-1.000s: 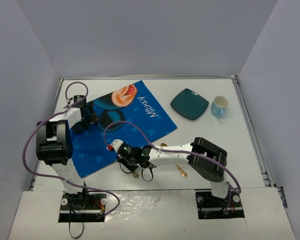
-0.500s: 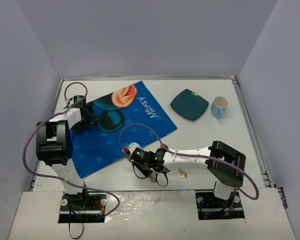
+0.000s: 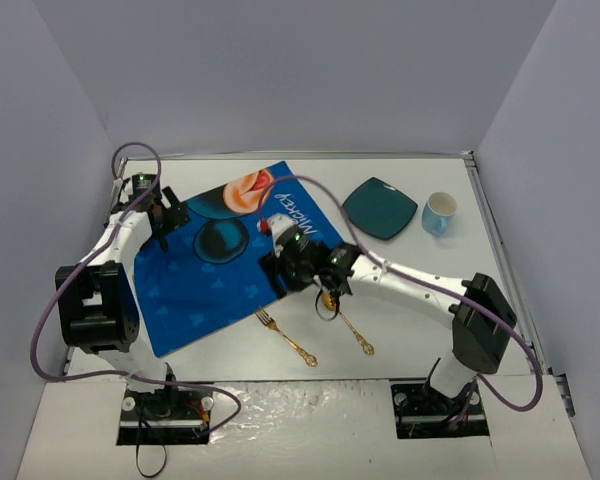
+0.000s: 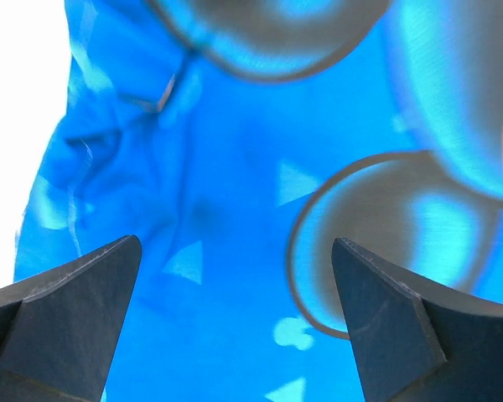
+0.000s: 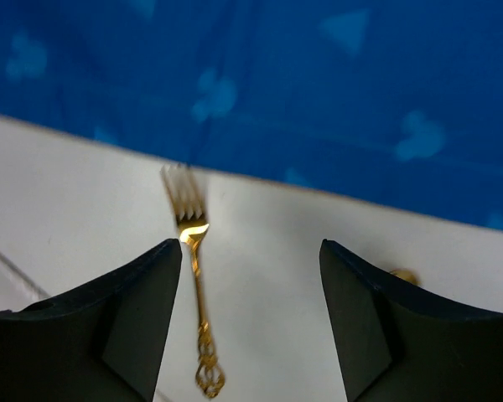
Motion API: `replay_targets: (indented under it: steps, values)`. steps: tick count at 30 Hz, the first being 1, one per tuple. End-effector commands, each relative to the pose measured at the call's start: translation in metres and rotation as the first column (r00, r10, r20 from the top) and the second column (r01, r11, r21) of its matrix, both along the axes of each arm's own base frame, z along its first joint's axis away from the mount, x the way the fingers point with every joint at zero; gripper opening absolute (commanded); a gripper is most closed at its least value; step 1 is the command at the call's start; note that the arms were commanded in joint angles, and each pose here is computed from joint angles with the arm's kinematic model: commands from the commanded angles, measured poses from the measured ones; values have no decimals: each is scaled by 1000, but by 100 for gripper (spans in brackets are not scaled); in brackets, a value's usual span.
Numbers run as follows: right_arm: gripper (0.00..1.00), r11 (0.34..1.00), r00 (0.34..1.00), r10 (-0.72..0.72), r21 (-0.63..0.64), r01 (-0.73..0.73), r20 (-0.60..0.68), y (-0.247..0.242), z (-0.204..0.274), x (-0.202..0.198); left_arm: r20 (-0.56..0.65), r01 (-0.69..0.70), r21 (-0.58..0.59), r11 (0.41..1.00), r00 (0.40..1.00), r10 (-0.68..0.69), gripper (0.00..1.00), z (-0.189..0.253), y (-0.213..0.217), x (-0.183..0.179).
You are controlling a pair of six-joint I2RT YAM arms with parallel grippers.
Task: Set the dinner table for one person
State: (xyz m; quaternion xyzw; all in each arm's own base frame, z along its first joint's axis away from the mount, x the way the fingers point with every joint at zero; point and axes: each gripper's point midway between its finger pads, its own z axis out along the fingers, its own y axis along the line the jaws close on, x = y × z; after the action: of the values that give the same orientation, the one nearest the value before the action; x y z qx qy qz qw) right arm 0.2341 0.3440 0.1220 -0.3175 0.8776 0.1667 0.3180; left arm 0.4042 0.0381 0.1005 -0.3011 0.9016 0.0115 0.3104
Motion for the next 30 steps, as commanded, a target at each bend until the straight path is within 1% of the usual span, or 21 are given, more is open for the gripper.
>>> replay_targets:
  steps: [1, 4, 6, 10, 16, 19, 24, 26, 28, 30]
  values:
    - [62, 985, 982, -173, 30, 171, 81, -35, 30, 92, 135, 18, 47, 999, 991, -24, 95, 53, 8, 17]
    - [59, 962, 961, -273, -2, 274, 45, -53, 5, 133, 149, 46, 57, 997, 987, -54, 95, 51, 7, 22]
    - [55, 945, 945, -325, -11, 326, 20, -61, -9, 156, 161, 66, 42, 997, 984, -72, 95, 45, 3, 27]
    - [50, 928, 928, -372, -27, 371, -19, -67, -39, 176, 167, 91, 18, 996, 982, -93, 93, 32, -2, 36]
    - [43, 912, 907, -410, -19, 410, -95, -83, -77, 180, 178, 121, 41, 992, 976, -126, 83, 19, 1, 55]
    - [36, 909, 902, -416, -30, 416, -117, -88, -93, 178, 195, 146, 23, 989, 970, -148, 77, 13, -1, 70]
    - [31, 902, 892, -431, -50, 429, -137, -98, -111, 174, 156, 139, 11, 990, 978, -139, 75, -7, 8, 81]
    - [31, 900, 889, -437, -55, 433, -140, -102, -115, 172, 127, 133, 26, 991, 983, -135, 75, -18, 16, 82]
    - [30, 897, 885, -442, -62, 438, -145, -105, -119, 170, 106, 104, 44, 994, 988, -109, 75, -23, 32, 82]
    - [30, 895, 882, -447, -62, 442, -151, -108, -121, 168, 88, 47, 82, 996, 995, -55, 75, -25, 55, 80]
